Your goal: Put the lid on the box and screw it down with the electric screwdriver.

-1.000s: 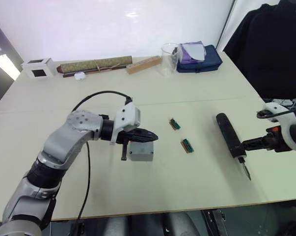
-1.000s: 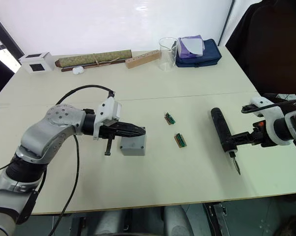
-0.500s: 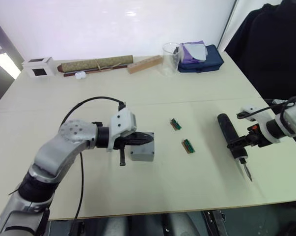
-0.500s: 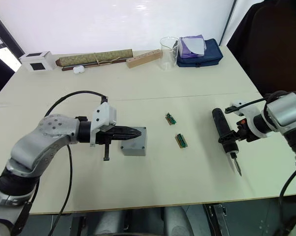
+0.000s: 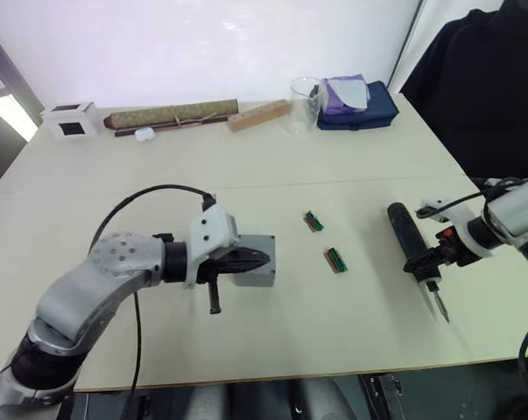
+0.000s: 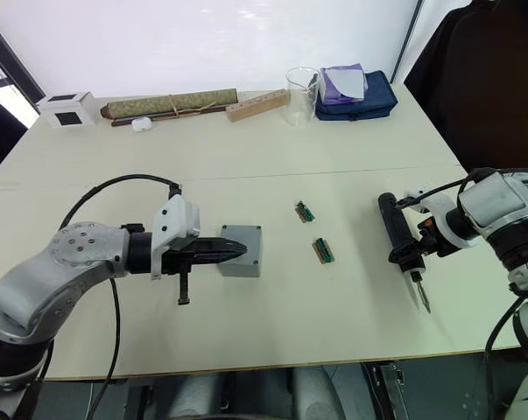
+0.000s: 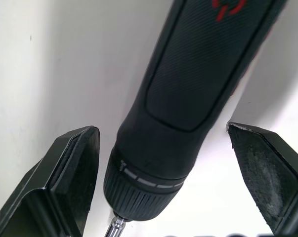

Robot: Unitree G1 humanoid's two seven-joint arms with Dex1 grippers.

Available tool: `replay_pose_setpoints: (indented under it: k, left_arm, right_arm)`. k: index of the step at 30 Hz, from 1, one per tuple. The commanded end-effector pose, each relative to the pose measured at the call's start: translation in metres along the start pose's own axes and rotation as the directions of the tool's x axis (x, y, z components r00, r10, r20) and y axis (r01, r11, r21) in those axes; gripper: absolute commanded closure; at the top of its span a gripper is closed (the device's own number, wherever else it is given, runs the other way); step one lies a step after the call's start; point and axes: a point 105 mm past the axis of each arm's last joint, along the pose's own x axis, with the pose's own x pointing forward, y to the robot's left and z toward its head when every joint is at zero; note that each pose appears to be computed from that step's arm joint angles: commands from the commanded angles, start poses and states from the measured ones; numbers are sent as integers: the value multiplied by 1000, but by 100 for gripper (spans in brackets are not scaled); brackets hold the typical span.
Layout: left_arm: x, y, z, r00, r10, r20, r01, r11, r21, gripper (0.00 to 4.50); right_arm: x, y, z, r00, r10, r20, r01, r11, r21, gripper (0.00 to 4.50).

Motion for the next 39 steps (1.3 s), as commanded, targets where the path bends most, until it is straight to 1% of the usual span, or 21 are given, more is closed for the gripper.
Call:
replay_pose_setpoints:
  k: [1,3,8,12,14,15,19,22,25,27,30,33,37,39]
  left_arm:
    - [-5,9,9,999,28,17,-29,997,69,450]
    - [-5,14,9,999,29,21,-30,997,76,450]
    - [2,17,12,999,-5,38,3,997,74,450]
    - [4,19,13,999,-25,45,22,997,71,450]
    - [5,18,12,998,-32,45,29,997,68,450]
    - [7,18,12,998,-38,47,35,997,66,450]
    - [10,16,11,998,-49,51,46,997,63,450]
    - [14,15,12,998,-47,51,43,997,71,450]
    - [18,14,18,996,-37,86,31,997,68,450]
    - [20,10,15,995,-37,91,33,998,53,450]
    - [22,6,13,995,-30,96,27,999,35,450]
    - [23,7,12,995,-20,94,17,999,34,450]
    - [24,5,10,995,-12,95,10,1000,20,450]
    - [23,5,8,995,-2,96,1,1000,8,450]
  right_arm:
    - [4,-9,-4,1000,-20,-5,20,999,45,6]
    - [6,-10,-4,1000,-12,-4,12,998,63,6]
    - [13,-7,-3,1000,5,-15,-5,999,45,6]
    - [21,-4,-10,998,5,-66,-4,1000,19,6]
    - [22,-3,-12,997,1,-80,0,1000,5,53]
    - [22,1,-12,996,6,-89,-8,1000,-17,68]
    - [17,16,-10,994,31,-103,-37,997,-60,68]
    - [17,27,-17,990,37,-137,-50,995,-88,68]
    - [25,33,-19,987,7,-159,-18,997,-72,68]
    - [29,26,-23,985,-32,-172,24,999,-43,68]
    - [35,19,-29,979,-50,-198,55,998,17,68]
    - [40,20,-24,980,-37,-197,57,993,101,68]
    - [45,17,-15,979,-55,-196,81,989,125,68]
    - [47,17,-12,976,-65,-207,89,990,109,68]
